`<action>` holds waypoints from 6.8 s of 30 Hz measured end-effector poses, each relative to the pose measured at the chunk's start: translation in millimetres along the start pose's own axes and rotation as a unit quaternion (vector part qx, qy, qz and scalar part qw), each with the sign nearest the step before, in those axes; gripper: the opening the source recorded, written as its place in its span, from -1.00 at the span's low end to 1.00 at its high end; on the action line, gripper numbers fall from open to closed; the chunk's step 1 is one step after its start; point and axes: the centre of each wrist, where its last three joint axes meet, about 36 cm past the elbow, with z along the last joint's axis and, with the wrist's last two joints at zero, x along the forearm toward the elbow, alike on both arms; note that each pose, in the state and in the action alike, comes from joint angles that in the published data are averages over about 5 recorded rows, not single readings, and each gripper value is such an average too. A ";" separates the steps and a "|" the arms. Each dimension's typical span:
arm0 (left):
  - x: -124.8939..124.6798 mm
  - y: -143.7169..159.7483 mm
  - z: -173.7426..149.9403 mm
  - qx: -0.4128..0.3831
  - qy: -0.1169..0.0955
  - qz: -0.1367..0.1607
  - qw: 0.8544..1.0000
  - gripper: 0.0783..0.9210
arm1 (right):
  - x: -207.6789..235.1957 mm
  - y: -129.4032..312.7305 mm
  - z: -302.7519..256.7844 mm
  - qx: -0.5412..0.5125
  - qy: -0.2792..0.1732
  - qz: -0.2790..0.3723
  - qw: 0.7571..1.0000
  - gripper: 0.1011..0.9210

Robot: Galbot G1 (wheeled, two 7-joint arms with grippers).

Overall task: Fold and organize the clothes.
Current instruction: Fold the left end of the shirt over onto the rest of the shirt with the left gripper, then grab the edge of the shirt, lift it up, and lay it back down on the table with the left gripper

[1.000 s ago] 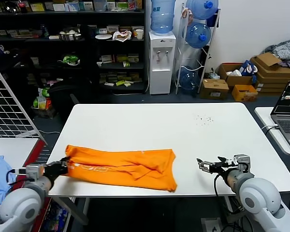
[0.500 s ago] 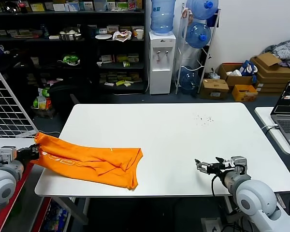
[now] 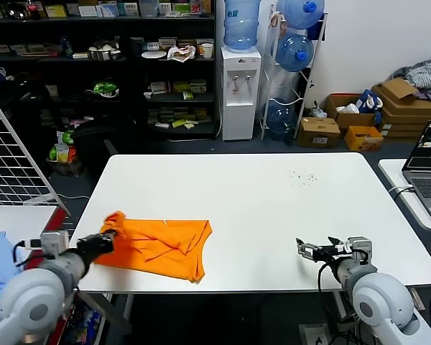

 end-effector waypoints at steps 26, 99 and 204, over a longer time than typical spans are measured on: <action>-59.1 -65.2 16.0 0.053 -0.016 0.091 0.994 -0.72 | -5.7 6.1 8.9 -0.009 0.009 0.004 1.000 1.00; -129.3 118.4 21.3 -0.044 0.070 0.094 0.992 -0.15 | -6.0 -0.1 11.1 -0.014 0.011 0.007 1.000 1.00; -189.2 -273.0 -63.7 0.072 0.110 0.166 0.977 -0.93 | -2.7 7.0 12.3 -0.015 -0.054 0.050 0.997 1.00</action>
